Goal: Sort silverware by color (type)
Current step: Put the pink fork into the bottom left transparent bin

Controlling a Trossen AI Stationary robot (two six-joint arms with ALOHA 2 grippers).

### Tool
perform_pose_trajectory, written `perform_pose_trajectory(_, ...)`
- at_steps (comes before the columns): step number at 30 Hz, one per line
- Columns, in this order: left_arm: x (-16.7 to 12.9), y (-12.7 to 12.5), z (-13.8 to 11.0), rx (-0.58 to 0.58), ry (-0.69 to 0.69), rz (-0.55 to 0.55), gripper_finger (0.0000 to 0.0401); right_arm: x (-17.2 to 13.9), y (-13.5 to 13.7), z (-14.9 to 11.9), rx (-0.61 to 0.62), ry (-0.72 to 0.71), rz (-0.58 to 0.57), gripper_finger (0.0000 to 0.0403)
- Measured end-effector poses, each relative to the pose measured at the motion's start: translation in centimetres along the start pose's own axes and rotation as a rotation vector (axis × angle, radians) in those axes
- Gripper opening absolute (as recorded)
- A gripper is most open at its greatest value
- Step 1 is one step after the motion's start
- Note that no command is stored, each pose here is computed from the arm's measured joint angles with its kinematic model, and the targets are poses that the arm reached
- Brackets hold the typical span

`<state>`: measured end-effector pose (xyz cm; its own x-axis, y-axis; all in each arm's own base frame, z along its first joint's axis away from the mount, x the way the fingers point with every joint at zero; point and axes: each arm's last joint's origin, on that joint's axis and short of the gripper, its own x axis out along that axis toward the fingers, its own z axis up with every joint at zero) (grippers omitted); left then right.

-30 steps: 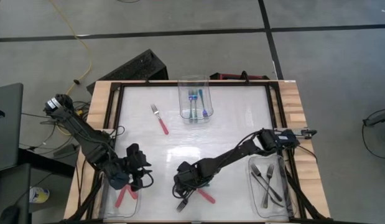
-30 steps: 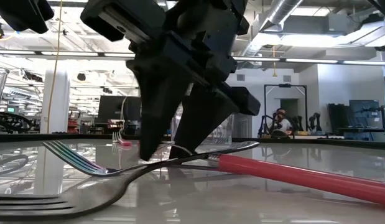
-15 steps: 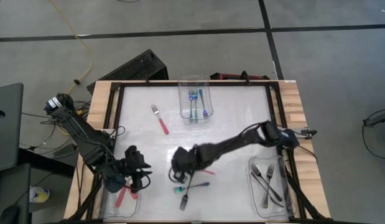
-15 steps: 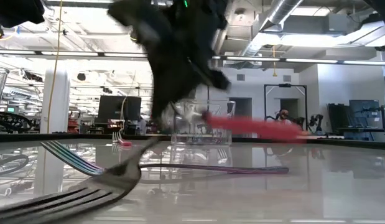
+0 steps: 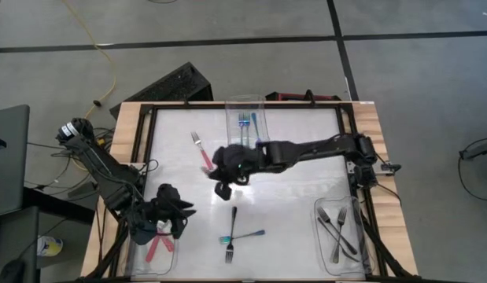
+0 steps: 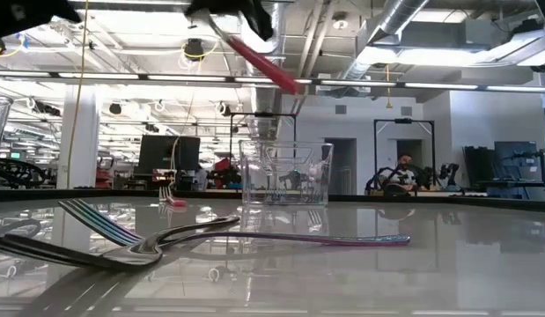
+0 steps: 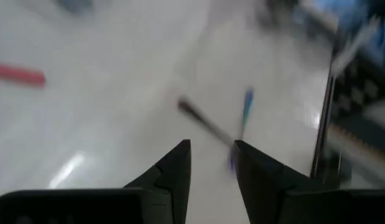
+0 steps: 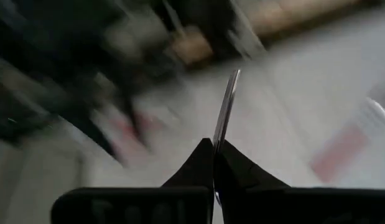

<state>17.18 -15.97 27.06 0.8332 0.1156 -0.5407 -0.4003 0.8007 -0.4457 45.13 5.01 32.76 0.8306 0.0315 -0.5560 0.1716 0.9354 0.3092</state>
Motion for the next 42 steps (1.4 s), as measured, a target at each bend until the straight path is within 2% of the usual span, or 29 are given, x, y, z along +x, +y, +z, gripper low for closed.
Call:
perform_pose_trajectory(2,0.0,-0.1,0.4,-0.016,-0.109,0.023,0.0105,-0.6,0.5,1.6,0.005,-0.110,0.121,0.0024)
perform_pose_trajectory(6,0.0,-0.2,1.2,0.040,-0.300,0.082,0.0105,-1.8,1.9,3.5,0.045,-0.259,0.352,0.0025)
perform_pose_trajectory(9,0.0,-0.5,1.6,0.085,-0.378,0.106,0.0105,-2.2,3.1,3.9,0.091,-0.307,0.451,0.0025)
perform_pose_trajectory(12,-0.1,-0.9,1.9,0.127,-0.389,0.091,0.0105,-2.5,4.2,3.8,0.104,-0.342,0.496,0.0025)
perform_pose_trajectory(15,-0.3,-1.6,2.1,0.211,-0.321,0.007,0.0105,-2.6,5.2,3.3,0.120,-0.349,0.484,0.0025)
perform_pose_trajectory(18,-0.9,-2.4,2.6,0.276,-0.255,-0.145,0.0105,-2.7,6.3,2.8,0.152,-0.352,0.473,0.0025)
perform_pose_trajectory(22,-2.1,-3.9,3.4,0.387,-0.256,-0.383,0.0105,-3.3,8.5,1.9,0.195,-0.406,0.428,0.0025)
perform_pose_trajectory(24,-2.5,-4.3,3.8,0.425,-0.286,-0.458,0.0105,-3.6,9.9,1.1,0.212,-0.429,0.395,0.0025)
perform_pose_trajectory(28,-2.4,-4.3,4.0,0.438,-0.307,-0.440,0.0105,-4.6,12.4,-0.3,0.244,-0.492,0.336,0.0025)
perform_pose_trajectory(32,-2.0,-4.4,4.8,0.400,-0.339,-0.447,0.0105,-5.5,14.3,-1.4,0.263,-0.552,0.277,0.0025)
perform_pose_trajectory(37,-2.0,-4.7,6.5,0.380,-0.422,-0.543,0.0105,-6.1,15.2,-1.9,0.237,-0.609,0.217,0.0025)
perform_pose_trajectory(42,-1.5,-4.4,7.3,0.351,-0.454,-0.521,0.0108,-6.7,15.4,-1.1,0.186,-0.699,0.234,0.0025)
